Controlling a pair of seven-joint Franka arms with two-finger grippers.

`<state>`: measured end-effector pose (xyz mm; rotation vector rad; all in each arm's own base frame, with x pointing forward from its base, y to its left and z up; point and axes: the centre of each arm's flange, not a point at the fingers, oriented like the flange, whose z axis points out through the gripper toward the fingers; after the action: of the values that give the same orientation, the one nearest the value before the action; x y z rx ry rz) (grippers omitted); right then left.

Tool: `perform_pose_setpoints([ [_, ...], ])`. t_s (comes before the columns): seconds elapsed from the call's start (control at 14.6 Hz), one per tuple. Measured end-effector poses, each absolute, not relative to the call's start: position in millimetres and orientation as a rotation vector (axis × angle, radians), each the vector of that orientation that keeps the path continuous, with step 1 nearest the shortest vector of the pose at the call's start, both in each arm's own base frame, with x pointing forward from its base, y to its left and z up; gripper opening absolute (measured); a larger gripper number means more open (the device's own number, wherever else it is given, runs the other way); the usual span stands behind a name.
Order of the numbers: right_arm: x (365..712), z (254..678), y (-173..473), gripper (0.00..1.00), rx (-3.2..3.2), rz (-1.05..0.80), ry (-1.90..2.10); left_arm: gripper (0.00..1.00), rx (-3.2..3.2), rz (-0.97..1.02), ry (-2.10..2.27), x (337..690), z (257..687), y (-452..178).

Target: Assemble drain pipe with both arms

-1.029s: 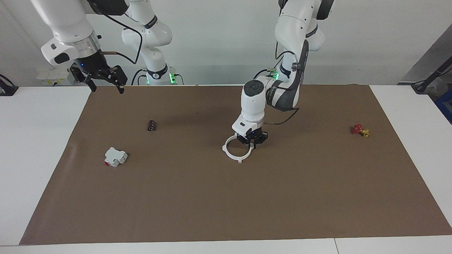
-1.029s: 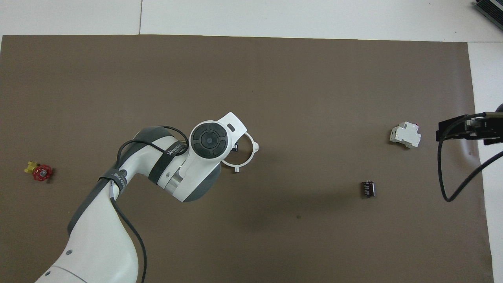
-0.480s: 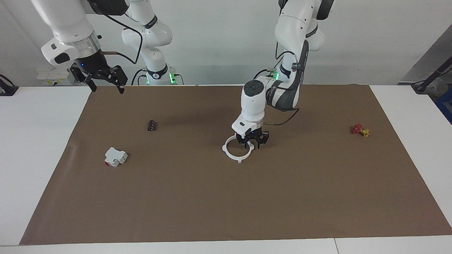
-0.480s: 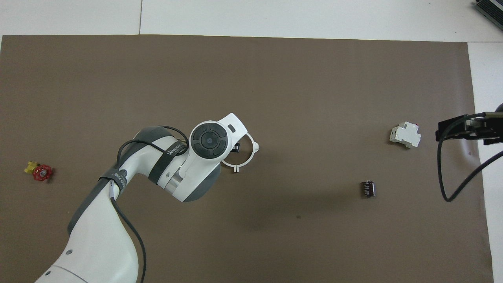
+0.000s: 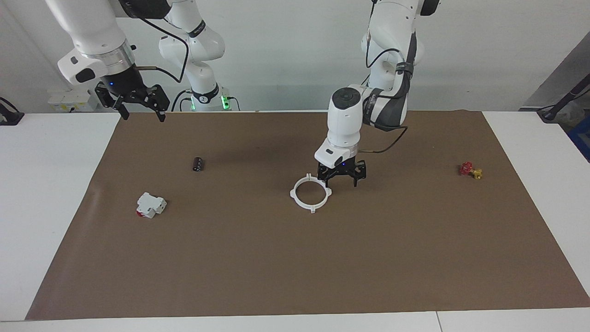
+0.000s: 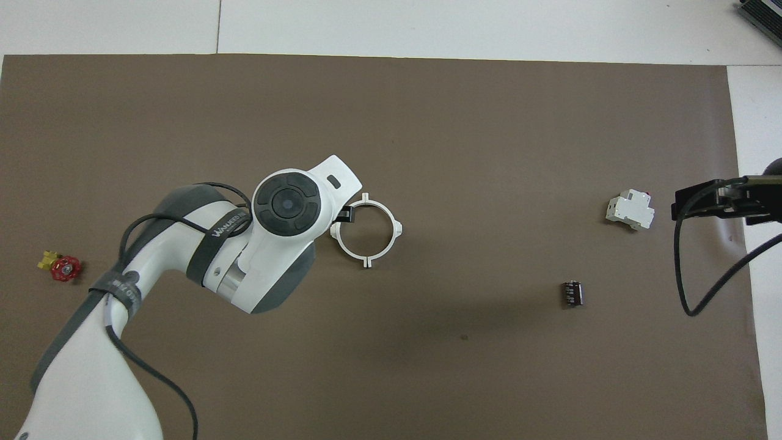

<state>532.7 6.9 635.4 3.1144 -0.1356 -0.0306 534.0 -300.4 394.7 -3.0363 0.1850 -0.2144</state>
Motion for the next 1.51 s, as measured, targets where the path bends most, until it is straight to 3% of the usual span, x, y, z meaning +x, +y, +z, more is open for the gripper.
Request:
perform_pose_setpoints([
  [0.75, 532, 636, 7, 1.0, 3.115, -0.029, -0.136, 1.0, -3.062, 0.0, 0.241, 550, 464, -153],
  [1.17, 532, 636, 7, 1.0, 3.115, -0.029, -0.136, 1.0, -3.117, -0.005, 0.225, 546, 505, -94],
  [1.51, 532, 636, 7, 1.0, 3.115, -0.029, -0.136, 1.0, -3.159, -0.047, 0.19, 554, 569, -68],
])
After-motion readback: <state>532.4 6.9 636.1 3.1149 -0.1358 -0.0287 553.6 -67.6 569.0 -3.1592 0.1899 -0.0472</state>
